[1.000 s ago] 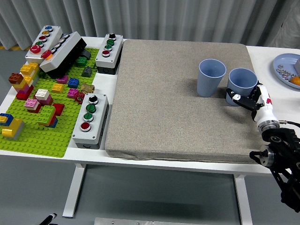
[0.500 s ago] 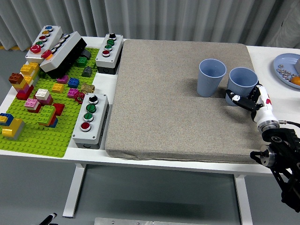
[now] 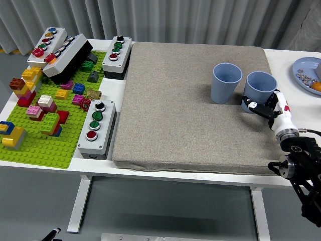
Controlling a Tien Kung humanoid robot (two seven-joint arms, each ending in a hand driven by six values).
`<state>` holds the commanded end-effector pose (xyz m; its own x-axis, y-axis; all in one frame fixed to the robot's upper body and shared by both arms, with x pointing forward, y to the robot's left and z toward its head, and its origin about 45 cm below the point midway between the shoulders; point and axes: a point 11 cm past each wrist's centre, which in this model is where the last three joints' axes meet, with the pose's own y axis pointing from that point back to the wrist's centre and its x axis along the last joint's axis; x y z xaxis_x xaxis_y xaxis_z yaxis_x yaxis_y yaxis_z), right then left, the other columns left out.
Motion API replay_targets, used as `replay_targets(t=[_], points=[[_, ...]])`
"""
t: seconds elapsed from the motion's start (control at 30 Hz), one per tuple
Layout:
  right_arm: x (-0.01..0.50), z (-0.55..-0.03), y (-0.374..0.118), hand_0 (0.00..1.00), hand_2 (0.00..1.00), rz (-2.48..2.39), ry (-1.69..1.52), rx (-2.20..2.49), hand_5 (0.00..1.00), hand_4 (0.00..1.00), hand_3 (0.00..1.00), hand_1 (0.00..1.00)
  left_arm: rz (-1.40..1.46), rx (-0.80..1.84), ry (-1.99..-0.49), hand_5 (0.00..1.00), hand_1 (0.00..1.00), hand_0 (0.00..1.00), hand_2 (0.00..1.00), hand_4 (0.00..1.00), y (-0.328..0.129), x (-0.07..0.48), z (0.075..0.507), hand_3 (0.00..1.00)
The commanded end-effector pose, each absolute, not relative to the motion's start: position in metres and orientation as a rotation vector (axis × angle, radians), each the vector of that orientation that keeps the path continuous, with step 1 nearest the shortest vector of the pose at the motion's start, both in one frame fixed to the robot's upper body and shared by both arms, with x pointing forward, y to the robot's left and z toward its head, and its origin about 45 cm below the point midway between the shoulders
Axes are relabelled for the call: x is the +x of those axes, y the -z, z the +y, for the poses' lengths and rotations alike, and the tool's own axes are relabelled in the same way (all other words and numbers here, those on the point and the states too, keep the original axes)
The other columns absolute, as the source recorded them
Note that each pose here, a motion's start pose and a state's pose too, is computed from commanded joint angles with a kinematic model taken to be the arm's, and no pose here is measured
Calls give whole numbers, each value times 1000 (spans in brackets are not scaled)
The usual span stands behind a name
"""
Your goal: Pick cup pour cup place
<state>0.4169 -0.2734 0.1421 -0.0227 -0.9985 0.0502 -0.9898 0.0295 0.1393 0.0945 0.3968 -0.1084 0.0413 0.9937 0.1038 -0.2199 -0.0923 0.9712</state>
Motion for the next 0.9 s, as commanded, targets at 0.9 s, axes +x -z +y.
replay_targets(t=[0.9], points=[[415, -271, -145, 935, 938, -2131, 79, 2114, 5, 804, 971, 852, 968, 1145, -1338, 990, 798, 844, 880, 638, 109, 90, 398, 789]])
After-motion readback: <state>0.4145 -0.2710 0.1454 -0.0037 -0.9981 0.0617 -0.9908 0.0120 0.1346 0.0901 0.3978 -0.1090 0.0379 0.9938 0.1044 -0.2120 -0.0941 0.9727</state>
